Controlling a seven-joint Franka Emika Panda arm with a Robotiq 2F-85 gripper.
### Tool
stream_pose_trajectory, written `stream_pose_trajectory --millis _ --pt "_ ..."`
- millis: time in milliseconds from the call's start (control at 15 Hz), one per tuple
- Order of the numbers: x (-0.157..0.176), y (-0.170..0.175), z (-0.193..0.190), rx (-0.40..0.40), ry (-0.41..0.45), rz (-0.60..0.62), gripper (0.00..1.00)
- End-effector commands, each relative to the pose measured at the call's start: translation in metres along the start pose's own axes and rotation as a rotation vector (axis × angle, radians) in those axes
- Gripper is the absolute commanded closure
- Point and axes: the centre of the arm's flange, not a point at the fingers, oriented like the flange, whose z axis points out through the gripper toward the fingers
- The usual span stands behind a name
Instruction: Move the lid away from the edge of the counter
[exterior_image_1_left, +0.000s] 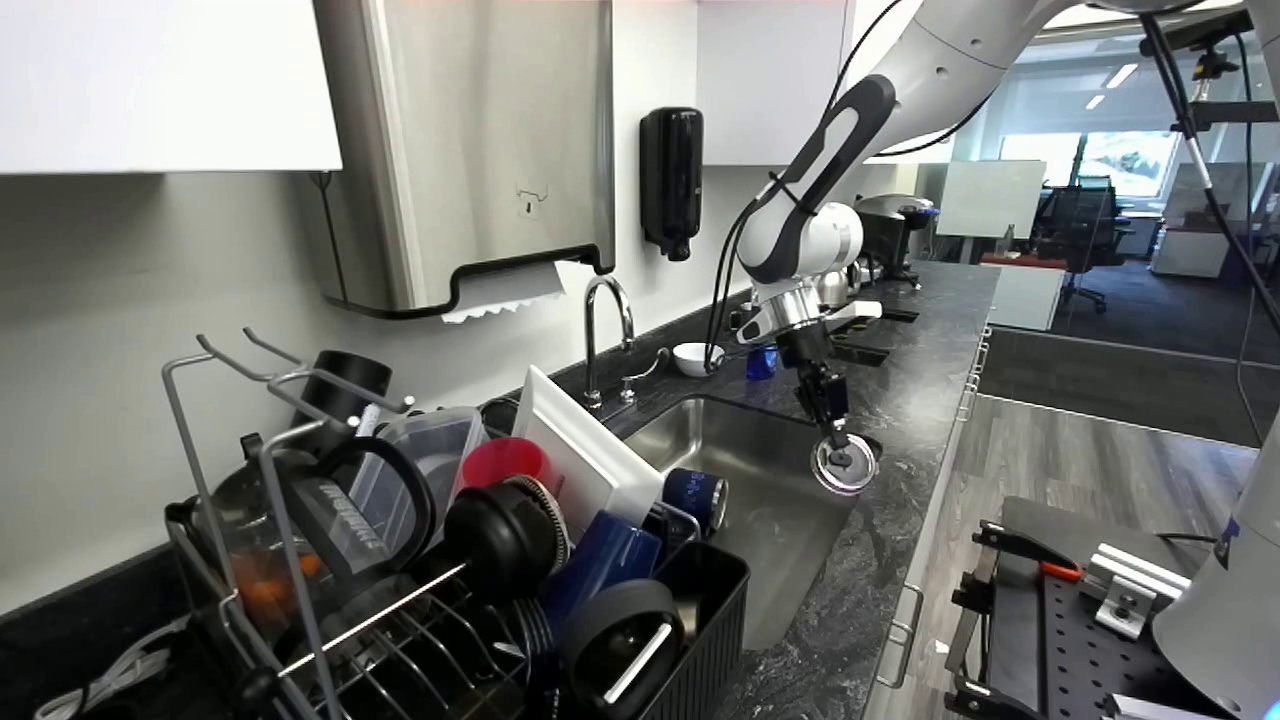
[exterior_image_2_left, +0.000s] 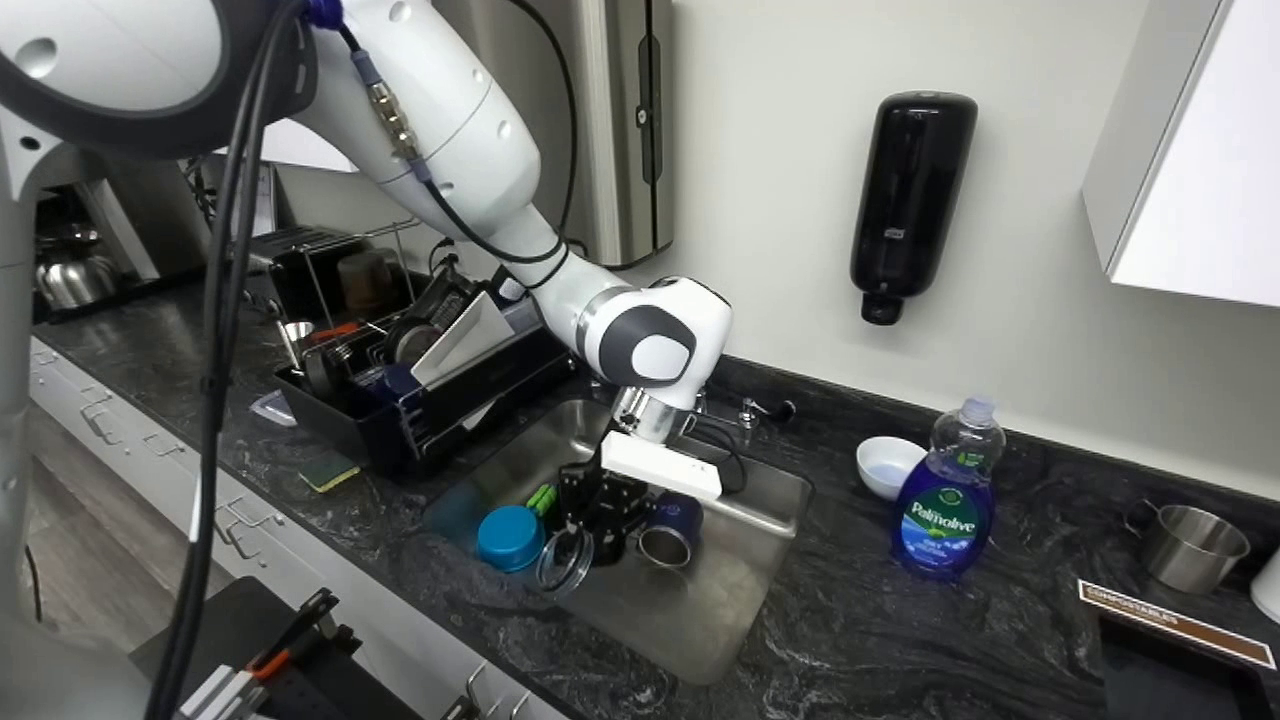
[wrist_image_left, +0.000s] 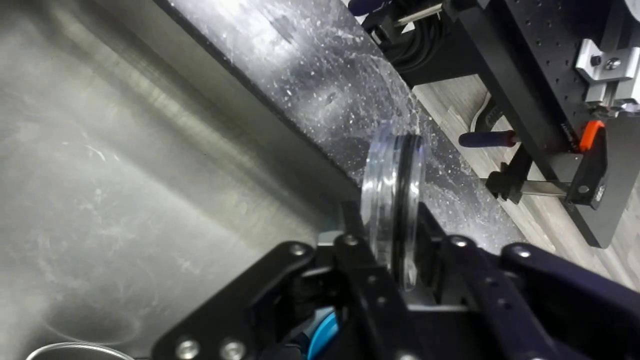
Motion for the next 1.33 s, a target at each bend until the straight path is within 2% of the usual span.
stream_pose_trajectory --millis 0,1267 --pt "-0.0057 -0.0112 0.0023 -0.031 0.035 0.031 0.93" --pt "-0.0076 -0.0141 0.0039 -0.045 0.042 0.042 0.93"
